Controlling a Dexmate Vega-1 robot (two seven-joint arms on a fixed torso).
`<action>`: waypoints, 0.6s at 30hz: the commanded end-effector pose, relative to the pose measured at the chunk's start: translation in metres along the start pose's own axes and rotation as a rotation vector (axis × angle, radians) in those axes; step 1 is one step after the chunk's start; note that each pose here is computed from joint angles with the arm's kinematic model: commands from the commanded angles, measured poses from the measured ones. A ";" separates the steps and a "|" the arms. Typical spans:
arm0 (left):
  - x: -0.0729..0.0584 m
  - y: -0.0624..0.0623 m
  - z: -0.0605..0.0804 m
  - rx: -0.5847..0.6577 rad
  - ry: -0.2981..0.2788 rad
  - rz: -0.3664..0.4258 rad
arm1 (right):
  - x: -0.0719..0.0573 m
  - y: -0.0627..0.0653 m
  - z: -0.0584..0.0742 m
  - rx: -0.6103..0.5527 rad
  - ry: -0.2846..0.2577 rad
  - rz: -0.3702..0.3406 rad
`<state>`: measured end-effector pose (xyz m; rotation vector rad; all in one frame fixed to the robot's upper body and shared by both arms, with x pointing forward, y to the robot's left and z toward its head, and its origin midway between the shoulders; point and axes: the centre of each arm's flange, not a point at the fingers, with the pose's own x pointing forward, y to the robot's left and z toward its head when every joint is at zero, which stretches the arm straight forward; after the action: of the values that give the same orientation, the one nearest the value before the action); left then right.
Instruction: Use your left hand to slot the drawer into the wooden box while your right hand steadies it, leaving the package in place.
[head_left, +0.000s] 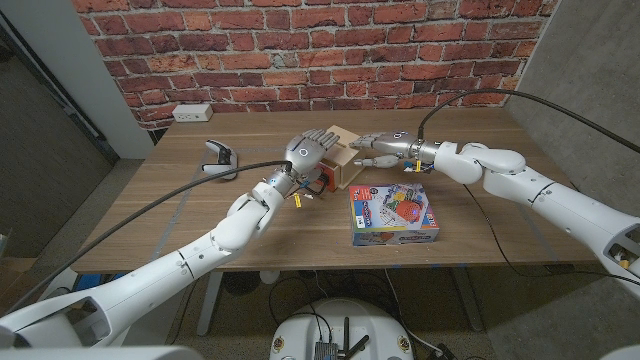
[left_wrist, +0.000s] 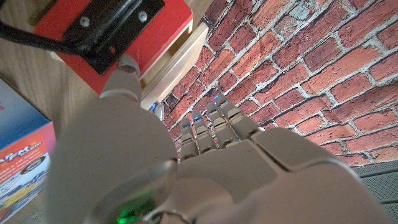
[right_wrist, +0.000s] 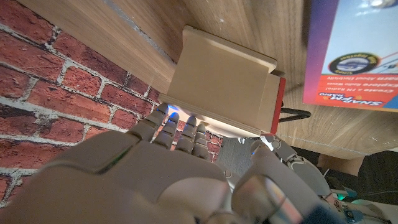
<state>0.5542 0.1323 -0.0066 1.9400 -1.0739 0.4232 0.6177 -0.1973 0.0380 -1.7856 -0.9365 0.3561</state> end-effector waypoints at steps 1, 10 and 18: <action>0.005 -0.004 0.000 -0.005 -0.002 0.004 | 0.000 -0.001 0.000 0.000 -0.002 -0.001; 0.010 -0.008 0.001 -0.010 -0.004 0.013 | 0.000 -0.001 0.000 0.001 -0.002 0.000; 0.013 -0.009 0.002 -0.014 -0.005 0.023 | 0.000 -0.002 0.000 -0.002 0.000 -0.002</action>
<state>0.5641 0.1293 -0.0049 1.9279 -1.0863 0.4231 0.6171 -0.1968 0.0385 -1.7862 -0.9388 0.3571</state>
